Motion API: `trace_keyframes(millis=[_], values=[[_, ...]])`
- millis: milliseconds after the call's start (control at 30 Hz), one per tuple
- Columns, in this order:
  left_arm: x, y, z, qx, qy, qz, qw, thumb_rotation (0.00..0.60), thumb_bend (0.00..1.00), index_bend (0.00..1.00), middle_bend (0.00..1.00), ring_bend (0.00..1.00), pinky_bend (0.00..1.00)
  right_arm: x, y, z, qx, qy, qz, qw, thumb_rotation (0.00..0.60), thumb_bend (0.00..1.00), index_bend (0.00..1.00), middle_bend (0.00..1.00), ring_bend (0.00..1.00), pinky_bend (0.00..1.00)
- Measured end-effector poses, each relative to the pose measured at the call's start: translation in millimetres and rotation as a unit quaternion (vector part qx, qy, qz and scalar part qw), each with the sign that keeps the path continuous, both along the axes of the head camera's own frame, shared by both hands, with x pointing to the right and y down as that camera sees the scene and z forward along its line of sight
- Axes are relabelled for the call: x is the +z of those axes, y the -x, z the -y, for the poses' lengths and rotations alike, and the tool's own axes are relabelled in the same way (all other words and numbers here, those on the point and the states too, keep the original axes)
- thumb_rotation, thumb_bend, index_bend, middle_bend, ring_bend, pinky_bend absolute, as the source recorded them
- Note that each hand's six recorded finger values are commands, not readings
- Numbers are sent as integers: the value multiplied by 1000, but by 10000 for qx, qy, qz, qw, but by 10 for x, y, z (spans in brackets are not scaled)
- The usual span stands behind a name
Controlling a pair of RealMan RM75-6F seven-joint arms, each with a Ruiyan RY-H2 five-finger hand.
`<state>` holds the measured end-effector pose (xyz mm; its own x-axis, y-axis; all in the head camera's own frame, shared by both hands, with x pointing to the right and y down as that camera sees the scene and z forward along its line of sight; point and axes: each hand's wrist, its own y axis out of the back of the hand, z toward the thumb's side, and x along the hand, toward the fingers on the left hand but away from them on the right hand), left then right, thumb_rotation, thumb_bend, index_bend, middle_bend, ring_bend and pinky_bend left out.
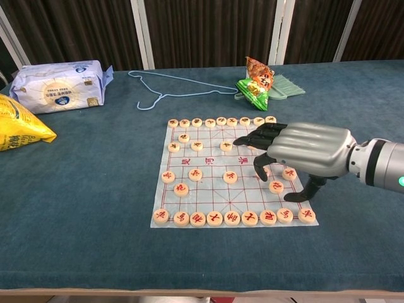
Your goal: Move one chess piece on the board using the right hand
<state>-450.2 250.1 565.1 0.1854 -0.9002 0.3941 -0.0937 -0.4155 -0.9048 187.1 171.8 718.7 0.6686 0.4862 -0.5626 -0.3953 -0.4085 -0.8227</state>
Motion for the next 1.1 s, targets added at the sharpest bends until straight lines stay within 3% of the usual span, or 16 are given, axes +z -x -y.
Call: trace_keyframes(millis=[533,1100], values=[[1,10,8,-19,17,-8,10000,600,355,0,0,0,19,69,15,19,25,11,-115,9999,600,442,581,20,0,0],[-4,25,24,-44,4,-29,10000,600,353,0,0,0,20,95,28,21,35,-34,-179,9998,600,449,635,44,0,0]])
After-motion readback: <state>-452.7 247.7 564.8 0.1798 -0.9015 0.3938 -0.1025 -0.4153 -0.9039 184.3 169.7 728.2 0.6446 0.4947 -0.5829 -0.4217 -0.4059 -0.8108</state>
